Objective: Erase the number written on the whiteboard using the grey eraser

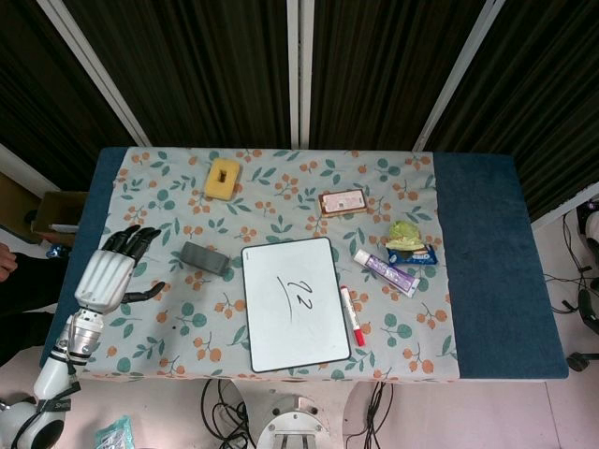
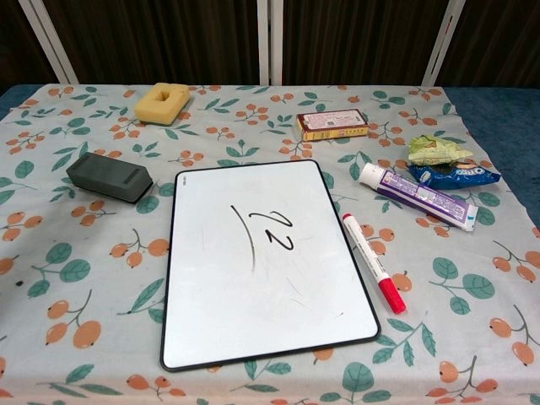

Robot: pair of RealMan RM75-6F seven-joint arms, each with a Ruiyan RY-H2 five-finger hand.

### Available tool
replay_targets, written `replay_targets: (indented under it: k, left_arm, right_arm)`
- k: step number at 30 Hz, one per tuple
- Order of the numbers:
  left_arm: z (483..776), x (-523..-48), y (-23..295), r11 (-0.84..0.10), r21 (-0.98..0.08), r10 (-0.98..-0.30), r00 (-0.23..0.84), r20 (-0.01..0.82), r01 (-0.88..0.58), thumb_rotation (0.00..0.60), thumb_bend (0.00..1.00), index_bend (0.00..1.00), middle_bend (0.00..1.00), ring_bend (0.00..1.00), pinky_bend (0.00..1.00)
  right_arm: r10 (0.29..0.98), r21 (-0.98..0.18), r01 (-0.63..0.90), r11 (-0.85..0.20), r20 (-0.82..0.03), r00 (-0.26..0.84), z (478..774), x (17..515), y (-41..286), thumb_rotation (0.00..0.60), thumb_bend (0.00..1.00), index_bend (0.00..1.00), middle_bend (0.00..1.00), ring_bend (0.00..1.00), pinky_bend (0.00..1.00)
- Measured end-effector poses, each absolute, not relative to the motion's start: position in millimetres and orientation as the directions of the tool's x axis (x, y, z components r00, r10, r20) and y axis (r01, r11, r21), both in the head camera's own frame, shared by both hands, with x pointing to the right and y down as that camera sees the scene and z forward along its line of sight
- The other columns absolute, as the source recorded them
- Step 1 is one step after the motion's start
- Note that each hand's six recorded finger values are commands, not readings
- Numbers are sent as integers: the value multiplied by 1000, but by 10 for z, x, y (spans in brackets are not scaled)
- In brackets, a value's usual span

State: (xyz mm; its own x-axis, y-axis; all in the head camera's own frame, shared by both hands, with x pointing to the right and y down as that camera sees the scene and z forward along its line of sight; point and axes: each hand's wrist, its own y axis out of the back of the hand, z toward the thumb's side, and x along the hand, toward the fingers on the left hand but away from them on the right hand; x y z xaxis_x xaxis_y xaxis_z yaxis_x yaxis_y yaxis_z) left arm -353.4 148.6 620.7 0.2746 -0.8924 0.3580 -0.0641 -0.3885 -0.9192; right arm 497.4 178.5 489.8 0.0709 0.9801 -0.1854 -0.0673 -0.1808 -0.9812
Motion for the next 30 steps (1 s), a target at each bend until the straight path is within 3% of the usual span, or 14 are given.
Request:
replay_targets:
  k: [3,4,22,30]
  left_arm:
    - [6265,-3449,1467,-400,-915,-875,319,366,-48,593,190,170,149,106,204]
    - [6290,-3427,1456,-404,-914,-868,332,369,-43,600,190,181,150,106,205]
    - [7263,-2907,1116,-530,-830,-706,452,545,173,600,193,188,158,106,209]
    - [7449,-2853,1107,-555,-813,-696,435,571,179,600,198,275,262,126,203]
  right_arm:
    - [981,-982,-67,-178,-183,70,4896,4989,1768,600,455,0,0,0,0]
    - [981,-982,-68,-178,-183,69,4894,4995,1762,600,455,0,0,0,0]
    - [985,-985,-66,-161,-165,49,4813,5071,1759,600,476,0,0,0,0]
    - [987,-986,-61,-158,-160,32,4772,5122,1782,600,477,0,0,0,0]
